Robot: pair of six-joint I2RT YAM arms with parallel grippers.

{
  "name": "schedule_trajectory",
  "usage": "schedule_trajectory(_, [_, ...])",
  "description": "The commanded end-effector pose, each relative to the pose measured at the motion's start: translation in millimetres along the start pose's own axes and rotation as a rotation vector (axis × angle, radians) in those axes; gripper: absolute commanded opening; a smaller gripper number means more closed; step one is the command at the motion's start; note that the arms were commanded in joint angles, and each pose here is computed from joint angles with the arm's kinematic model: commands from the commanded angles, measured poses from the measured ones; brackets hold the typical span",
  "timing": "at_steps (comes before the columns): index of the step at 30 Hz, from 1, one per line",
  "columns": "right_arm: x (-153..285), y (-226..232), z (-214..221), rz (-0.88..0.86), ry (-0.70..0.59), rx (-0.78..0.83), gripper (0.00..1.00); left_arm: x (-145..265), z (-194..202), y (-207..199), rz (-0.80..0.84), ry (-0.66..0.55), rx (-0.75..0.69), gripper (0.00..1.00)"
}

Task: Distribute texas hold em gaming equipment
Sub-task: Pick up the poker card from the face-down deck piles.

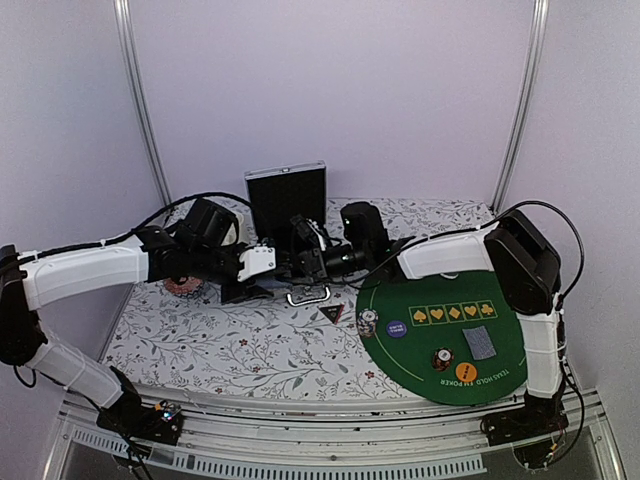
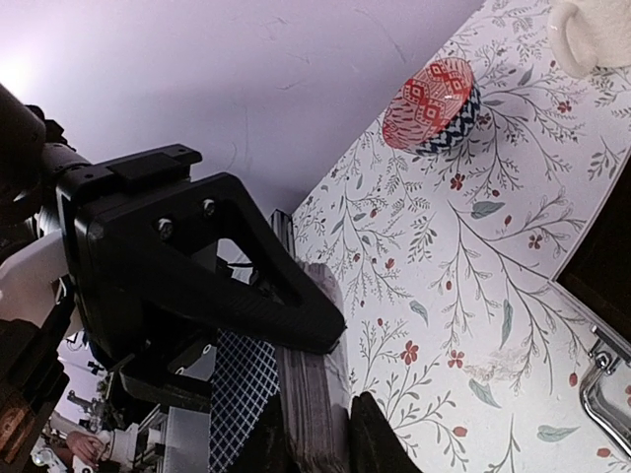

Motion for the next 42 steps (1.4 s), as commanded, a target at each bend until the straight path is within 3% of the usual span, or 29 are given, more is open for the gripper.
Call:
schedule_trajectory(1, [-5.7,20.2,-7.3,-0.108,0.024,0.072,0.10,4.6,-7.6,-0.8,-0.021,-0.046,-0.015,0.47])
schedule_trajectory(2, [-5.3,21.6,-7.5,-0.114,0.026,0.078,0.04,4.7,-7.6,-1.0,-0.019,-0.047,-0.015,0.47])
schedule_trajectory(5, [-3.0,26.4,-8.3,-0.132,0.033,0.096,0.02,3.5,-6.6,-1.9,-0.013,-0.045,-0.013,0.52])
schedule_trajectory(8, [0.1,33.2,-11.0,-0.146,0.031,0.124,0.02,-1.0,-1.2,-6.4,0.024,-0.021,-0.007,0.80])
schedule_trajectory(11, [3.7,40.4,-14.4,-0.154,0.024,0.147,0.02,-3.4,1.0,-7.1,0.029,-0.005,0.000,0.88])
schedule_trajectory(17, [8.4,47.9,-15.2,-0.160,0.020,0.166,0.02,-4.9,3.6,-7.2,0.026,0.011,0.004,0.89])
schedule_trajectory(27, [9.2,47.9,-16.9,-0.135,0.009,0.171,0.02,-4.1,-3.0,-5.2,0.055,-0.013,0.011,0.71])
schedule_trajectory(39, [8.5,43.3,-17.8,-0.069,0.013,0.173,0.02,4.8,-8.5,-3.7,0.027,-0.060,0.008,0.75])
schedule_trajectory(42, [8.5,44.8,-19.1,-0.072,0.013,0.177,0.02,4.4,-8.1,-3.9,0.028,-0.058,0.007,0.71])
Point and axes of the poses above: each gripper's point midway between its finger pads, its own x axis back along the fingers, its own y axis along the line the jaws close on, z = x × y, the point moved 10 cm from there along x, back along the fingers, and after that the axes turned 5 degrees about x, right-handed, at the moved point
